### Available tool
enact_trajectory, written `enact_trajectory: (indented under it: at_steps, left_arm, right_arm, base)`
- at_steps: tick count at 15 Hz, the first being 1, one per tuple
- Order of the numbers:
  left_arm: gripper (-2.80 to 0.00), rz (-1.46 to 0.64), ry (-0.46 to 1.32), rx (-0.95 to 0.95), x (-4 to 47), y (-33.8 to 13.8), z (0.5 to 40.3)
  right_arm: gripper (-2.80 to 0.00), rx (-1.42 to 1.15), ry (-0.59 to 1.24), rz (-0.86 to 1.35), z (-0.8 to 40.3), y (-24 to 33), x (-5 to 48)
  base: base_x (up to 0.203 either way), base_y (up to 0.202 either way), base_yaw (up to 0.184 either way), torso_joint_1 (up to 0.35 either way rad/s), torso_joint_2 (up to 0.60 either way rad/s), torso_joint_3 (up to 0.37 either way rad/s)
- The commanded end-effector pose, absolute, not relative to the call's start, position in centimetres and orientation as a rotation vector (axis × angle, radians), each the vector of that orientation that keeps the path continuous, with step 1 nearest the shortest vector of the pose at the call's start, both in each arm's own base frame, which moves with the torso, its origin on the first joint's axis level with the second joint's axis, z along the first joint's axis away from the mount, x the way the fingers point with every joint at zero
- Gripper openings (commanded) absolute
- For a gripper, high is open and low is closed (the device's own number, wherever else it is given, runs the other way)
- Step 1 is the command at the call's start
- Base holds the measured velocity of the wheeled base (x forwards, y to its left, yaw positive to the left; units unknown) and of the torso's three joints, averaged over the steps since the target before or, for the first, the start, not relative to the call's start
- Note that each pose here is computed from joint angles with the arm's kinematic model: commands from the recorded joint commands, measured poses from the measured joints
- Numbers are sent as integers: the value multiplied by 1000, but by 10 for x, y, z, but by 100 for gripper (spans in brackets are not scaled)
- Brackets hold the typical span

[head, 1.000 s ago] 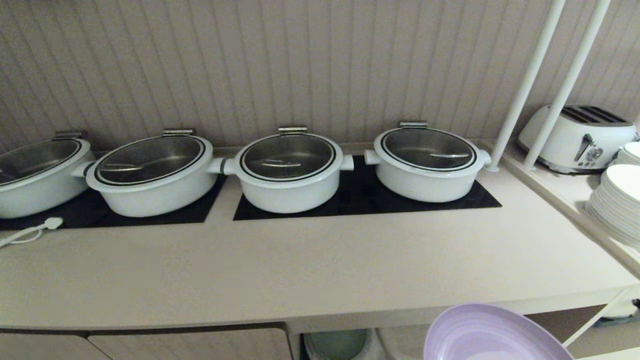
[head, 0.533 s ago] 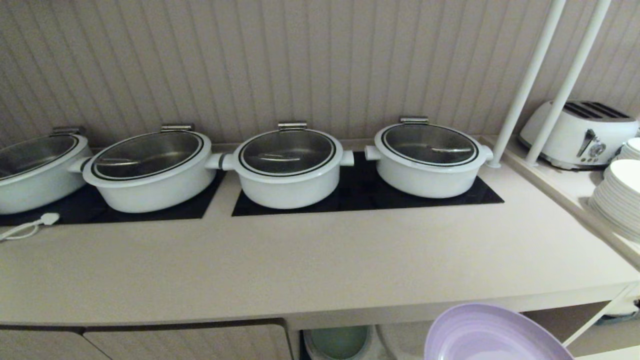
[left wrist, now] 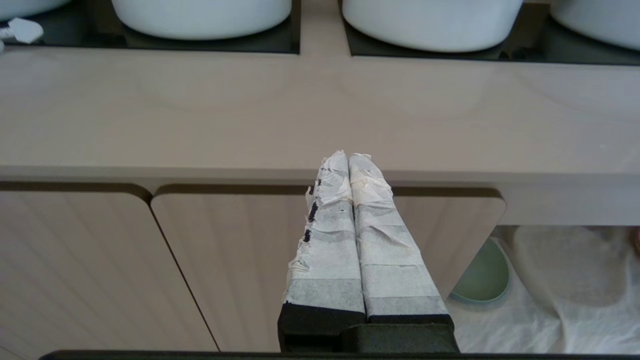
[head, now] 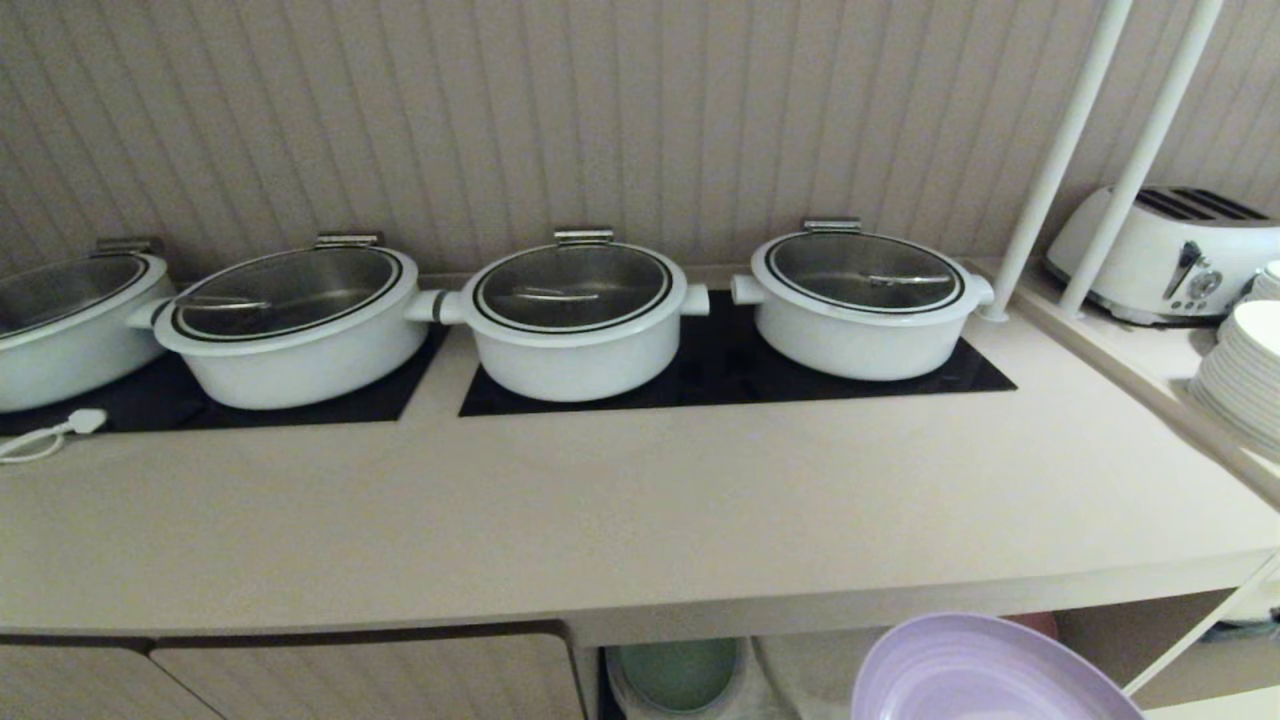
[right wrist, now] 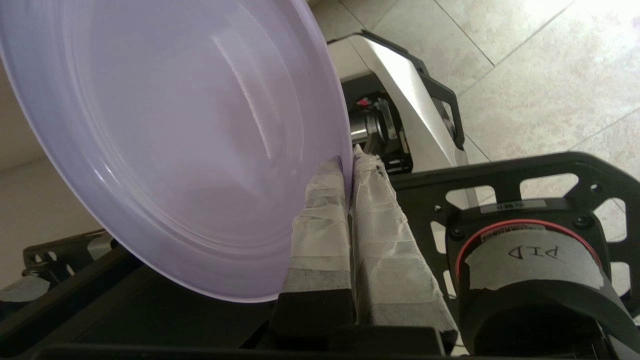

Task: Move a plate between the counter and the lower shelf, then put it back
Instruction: Put the plate in the cupboard

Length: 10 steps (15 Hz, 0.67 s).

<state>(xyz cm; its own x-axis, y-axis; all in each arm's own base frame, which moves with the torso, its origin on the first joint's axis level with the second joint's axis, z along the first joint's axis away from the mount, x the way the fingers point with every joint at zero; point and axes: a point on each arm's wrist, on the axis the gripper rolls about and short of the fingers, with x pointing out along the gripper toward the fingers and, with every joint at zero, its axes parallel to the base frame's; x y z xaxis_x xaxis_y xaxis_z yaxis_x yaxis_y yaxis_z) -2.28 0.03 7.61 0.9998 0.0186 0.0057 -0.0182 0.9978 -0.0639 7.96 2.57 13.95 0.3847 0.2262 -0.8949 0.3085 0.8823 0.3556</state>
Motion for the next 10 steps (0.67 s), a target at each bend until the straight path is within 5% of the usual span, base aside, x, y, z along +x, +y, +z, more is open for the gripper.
enact_trajectory:
  at_steps: [1, 10]
  left_arm:
    - [-280, 18, -7, -64, -23, 0, 76]
    - [-280, 19, -7, -64, -23, 0, 76]
  right_arm:
    - [-280, 518, 1202, -62, 137, 25, 78]
    - [-280, 515, 1208, -63, 134, 25, 75]
  base:
    - [0, 0, 0, -150, 314, 160]
    - [0, 0, 0, -150, 316, 167]
